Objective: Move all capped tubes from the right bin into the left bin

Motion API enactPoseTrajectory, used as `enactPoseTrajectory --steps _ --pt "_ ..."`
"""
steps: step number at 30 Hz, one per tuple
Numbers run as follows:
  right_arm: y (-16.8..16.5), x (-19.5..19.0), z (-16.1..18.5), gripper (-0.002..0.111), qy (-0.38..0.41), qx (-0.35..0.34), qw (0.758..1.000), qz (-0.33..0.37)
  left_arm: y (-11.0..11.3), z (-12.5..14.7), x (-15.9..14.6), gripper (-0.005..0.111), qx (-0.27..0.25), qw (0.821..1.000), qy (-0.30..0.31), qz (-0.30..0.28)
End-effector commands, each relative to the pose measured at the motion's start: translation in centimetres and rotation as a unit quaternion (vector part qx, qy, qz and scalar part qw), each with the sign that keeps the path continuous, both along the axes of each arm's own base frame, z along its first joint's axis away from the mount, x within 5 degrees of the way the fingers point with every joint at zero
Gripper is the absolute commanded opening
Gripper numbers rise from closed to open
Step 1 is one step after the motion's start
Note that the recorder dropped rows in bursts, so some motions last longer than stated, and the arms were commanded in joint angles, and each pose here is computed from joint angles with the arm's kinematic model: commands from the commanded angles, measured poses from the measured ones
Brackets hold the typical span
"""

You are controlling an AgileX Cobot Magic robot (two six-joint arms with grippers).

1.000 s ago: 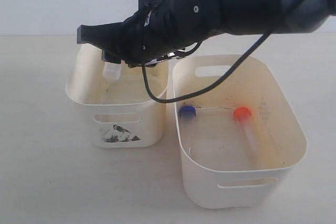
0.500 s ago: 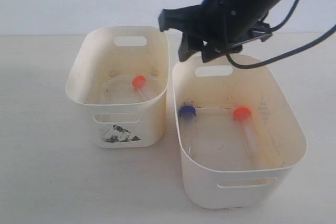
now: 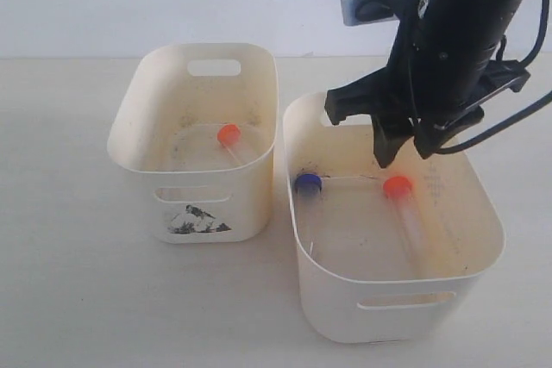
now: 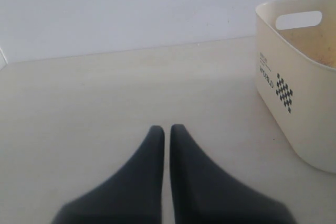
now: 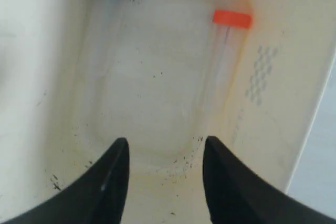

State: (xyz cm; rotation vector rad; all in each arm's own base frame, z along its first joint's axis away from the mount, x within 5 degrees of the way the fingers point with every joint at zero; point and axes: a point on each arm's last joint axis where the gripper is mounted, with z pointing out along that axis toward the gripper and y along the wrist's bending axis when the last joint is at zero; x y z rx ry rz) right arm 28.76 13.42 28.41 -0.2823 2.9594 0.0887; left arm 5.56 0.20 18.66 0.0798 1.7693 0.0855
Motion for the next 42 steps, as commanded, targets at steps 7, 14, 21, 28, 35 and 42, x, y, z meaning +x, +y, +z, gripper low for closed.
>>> enactPoseTrajectory --steps 7,14,21,28,35,42 --pt "2.4 -0.8 -1.2 0.043 0.023 -0.022 1.0 -0.004 0.0 0.3 0.0 0.004 -0.009 1.0 -0.01 0.001" --pt "2.6 0.6 -4.4 0.043 0.047 -0.079 0.995 -0.032 0.0 0.3 0.0 0.004 -0.009 1.0 -0.01 0.001" --pt "2.8 1.1 -6.0 0.043 0.049 -0.109 0.989 -0.083 0.0 0.3 0.0 0.004 -0.009 1.0 -0.01 0.001" --pt "2.8 1.2 -6.0 0.043 0.037 -0.121 0.987 -0.102 0.0 0.3 0.0 0.004 -0.009 1.0 -0.01 0.001" --pt "4.2 0.7 -6.3 0.043 0.025 -0.129 0.986 -0.1 0.0 0.3 0.0 0.004 -0.009 1.0 -0.01 0.001" --pt "4.3 1.1 -8.1 0.043 0.042 -0.152 0.982 -0.1 0.0 0.3 0.0 0.004 -0.009 1.0 -0.01 0.001"
